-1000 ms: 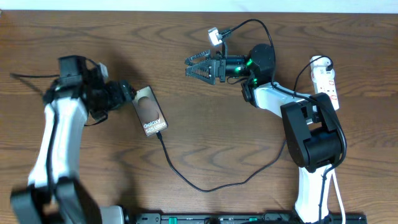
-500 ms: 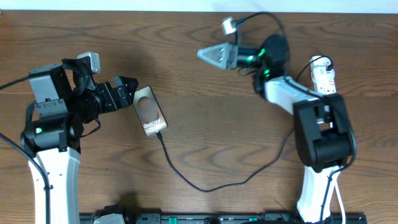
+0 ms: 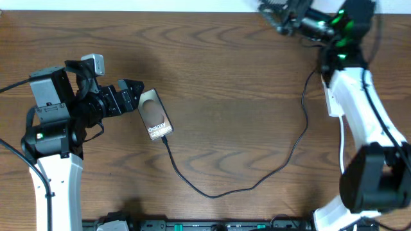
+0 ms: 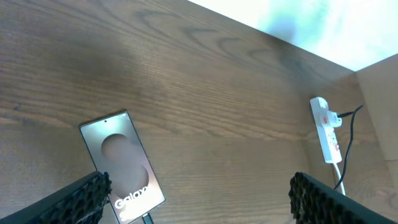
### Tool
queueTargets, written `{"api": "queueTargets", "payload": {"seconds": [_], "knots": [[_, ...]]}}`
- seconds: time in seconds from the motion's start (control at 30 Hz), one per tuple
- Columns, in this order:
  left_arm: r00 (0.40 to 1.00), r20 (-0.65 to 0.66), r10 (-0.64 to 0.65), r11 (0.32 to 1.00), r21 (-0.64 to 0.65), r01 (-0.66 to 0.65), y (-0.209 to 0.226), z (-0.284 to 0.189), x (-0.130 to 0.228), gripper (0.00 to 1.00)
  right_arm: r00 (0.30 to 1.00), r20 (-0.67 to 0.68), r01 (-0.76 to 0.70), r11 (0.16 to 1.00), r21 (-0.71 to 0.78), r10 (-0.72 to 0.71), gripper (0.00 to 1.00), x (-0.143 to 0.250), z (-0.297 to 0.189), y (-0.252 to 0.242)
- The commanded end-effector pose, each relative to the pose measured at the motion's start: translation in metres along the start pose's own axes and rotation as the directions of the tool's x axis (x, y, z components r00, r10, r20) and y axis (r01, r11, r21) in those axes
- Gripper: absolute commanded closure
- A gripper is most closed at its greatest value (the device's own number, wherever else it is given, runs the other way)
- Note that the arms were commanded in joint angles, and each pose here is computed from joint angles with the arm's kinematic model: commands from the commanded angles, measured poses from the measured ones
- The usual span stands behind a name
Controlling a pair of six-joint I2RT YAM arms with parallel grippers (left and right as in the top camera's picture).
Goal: Plug charger to phone and switch on socket
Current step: 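Move the right gripper over to the white power strip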
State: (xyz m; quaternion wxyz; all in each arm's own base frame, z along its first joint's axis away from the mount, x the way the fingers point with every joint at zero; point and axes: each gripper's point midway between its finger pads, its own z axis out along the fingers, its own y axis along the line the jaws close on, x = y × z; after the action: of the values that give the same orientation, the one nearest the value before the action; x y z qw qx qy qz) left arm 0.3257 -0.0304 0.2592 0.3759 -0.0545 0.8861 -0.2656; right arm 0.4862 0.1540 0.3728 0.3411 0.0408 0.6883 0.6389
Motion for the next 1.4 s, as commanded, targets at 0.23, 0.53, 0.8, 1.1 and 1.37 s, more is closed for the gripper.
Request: {"api": "queueTargets", "payload": {"seconds": [0.23, 0.53, 0.8, 1.1, 1.37], "knots": [[1.000, 0.011, 0.010, 1.000, 0.016, -0.010, -0.004, -0.002, -0.003, 0.06, 0.850, 0.190, 0.248, 0.691, 0.679, -0.491, 0.01, -0.053, -0.061, -0.063], [1.000, 0.010, 0.010, 1.000, 0.016, -0.010, -0.002, 0.001, -0.005, 0.06, 0.877, 0.066, 0.049, 0.226, 0.973, -0.476, 0.01, -0.061, -0.201, -0.136], [0.999, -0.037, -0.023, 1.000, 0.008, 0.023, 0.009, 0.015, 0.000, 0.06, 0.919, 0.113, -0.078, 0.108, 0.991, -0.378, 0.08, -0.061, -0.302, -0.160], [0.997, -0.064, -0.043, 0.999, 0.002, 0.043, 0.017, 0.027, 0.002, 0.06, 0.969, -0.037, 0.115, 0.313, 0.943, -0.244, 0.11, -0.041, -0.324, -0.196], [0.997, -0.064, -0.042, 0.999, 0.003, 0.042, 0.017, 0.027, 0.002, 0.06, 0.983, -0.130, 0.181, 0.580, 0.794, -0.129, 0.03, -0.010, -0.294, -0.256]]}}
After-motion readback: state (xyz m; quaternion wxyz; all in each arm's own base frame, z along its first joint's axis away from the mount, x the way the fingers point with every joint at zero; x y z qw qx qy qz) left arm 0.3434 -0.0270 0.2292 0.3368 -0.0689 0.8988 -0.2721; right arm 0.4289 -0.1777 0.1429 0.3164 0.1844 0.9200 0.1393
